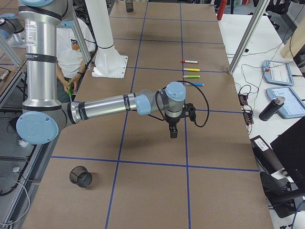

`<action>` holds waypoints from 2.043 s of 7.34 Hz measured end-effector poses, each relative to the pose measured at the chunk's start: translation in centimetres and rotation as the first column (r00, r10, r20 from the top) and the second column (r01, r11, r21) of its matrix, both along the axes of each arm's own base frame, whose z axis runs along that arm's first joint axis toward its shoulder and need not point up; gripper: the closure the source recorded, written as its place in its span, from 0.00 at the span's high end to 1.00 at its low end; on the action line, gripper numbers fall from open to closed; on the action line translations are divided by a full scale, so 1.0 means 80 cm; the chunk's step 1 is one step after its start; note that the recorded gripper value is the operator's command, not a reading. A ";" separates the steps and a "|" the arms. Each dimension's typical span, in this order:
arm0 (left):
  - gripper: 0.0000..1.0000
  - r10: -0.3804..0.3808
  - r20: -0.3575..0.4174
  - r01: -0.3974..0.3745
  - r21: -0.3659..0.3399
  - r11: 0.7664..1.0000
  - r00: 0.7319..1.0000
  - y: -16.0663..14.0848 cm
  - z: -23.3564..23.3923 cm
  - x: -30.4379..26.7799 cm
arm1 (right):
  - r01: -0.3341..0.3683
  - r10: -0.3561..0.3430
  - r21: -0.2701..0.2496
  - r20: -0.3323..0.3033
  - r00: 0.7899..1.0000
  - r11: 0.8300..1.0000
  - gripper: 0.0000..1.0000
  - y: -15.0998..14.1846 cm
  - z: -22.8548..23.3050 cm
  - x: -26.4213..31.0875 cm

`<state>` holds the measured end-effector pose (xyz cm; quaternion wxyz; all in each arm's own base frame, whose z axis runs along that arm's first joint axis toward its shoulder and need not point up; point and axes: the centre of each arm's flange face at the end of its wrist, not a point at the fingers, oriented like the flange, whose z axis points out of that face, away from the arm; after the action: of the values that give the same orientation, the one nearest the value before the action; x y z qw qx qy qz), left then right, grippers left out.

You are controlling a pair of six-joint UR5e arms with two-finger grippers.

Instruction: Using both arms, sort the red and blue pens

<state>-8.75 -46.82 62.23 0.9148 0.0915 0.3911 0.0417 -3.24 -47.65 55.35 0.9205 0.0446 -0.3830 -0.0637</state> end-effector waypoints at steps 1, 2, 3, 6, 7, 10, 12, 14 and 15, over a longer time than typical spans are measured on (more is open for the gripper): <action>1.00 0.001 -0.005 -0.001 0.002 1.000 1.000 0.002 -0.001 0.001 | -0.003 0.003 -0.010 -0.002 1.000 1.000 1.00 0.006 0.006 0.003; 1.00 0.004 -0.003 -0.004 0.011 1.000 1.000 0.004 -0.002 0.001 | -0.006 0.006 -0.018 -0.001 1.000 1.000 1.00 0.010 0.010 0.005; 1.00 0.006 -0.001 -0.006 0.017 1.000 1.000 0.009 -0.004 0.002 | -0.008 0.008 -0.022 -0.001 1.000 1.000 1.00 0.011 0.012 0.006; 1.00 0.008 -0.010 -0.008 -0.004 1.000 1.000 0.041 0.013 0.007 | -0.006 0.006 -0.037 -0.003 1.000 0.999 1.00 0.009 0.022 0.006; 1.00 0.010 -0.010 -0.009 0.025 1.000 1.000 0.059 0.022 0.008 | -0.003 0.003 -0.036 0.000 1.000 0.999 1.00 0.009 0.023 0.005; 1.00 0.012 -0.008 -0.011 0.115 0.993 1.000 0.080 0.031 0.013 | 0.006 -0.006 -0.017 0.016 1.000 1.000 1.00 0.011 0.025 0.004; 1.00 -0.006 -0.019 0.007 0.080 0.997 1.000 0.077 0.033 0.022 | 0.013 -0.013 0.011 0.025 1.000 1.000 1.00 0.011 0.042 -0.001; 1.00 -0.032 -0.038 0.033 0.030 0.999 0.999 0.070 0.027 0.042 | 0.050 -0.052 0.053 0.035 0.998 0.997 1.00 0.009 0.052 -0.026; 1.00 -0.024 -0.045 0.025 0.029 0.999 0.999 0.058 0.016 0.061 | 0.072 -0.076 0.079 0.041 0.996 0.994 1.00 0.009 0.050 -0.041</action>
<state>-3.88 -42.20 63.53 0.9048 0.1107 0.4098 0.0342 -6.51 -46.90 59.32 0.9063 0.0673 -0.4020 -0.1115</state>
